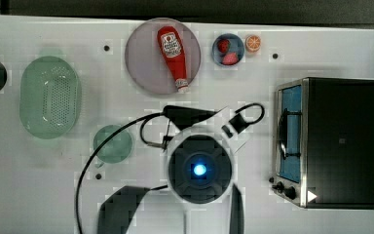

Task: Pick Banana and place it in mug.

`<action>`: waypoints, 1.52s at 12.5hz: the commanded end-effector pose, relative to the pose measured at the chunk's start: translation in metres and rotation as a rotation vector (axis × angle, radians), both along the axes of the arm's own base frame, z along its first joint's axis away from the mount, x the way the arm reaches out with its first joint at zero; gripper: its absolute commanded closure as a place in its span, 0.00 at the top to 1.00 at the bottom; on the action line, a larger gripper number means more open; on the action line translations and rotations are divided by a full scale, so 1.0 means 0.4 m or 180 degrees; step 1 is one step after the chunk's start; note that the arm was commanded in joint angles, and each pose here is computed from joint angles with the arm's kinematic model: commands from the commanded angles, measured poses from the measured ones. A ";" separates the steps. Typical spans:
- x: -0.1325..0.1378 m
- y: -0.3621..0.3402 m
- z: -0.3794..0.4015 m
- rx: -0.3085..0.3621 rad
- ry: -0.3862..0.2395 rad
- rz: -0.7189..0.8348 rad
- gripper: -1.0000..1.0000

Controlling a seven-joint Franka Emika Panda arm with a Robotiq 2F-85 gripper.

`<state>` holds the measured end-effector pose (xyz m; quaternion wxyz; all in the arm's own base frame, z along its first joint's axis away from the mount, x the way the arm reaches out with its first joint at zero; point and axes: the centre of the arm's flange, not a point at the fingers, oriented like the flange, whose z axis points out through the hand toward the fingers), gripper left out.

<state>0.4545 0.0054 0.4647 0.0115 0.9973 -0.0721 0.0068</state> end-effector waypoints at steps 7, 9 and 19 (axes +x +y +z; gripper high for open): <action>-0.057 0.486 -0.122 0.0232 0.0236 -0.1138 0.32; -0.054 0.546 -0.169 0.0267 0.0203 -0.1213 0.32; -0.006 0.605 -0.413 0.0161 0.0135 -0.1411 0.34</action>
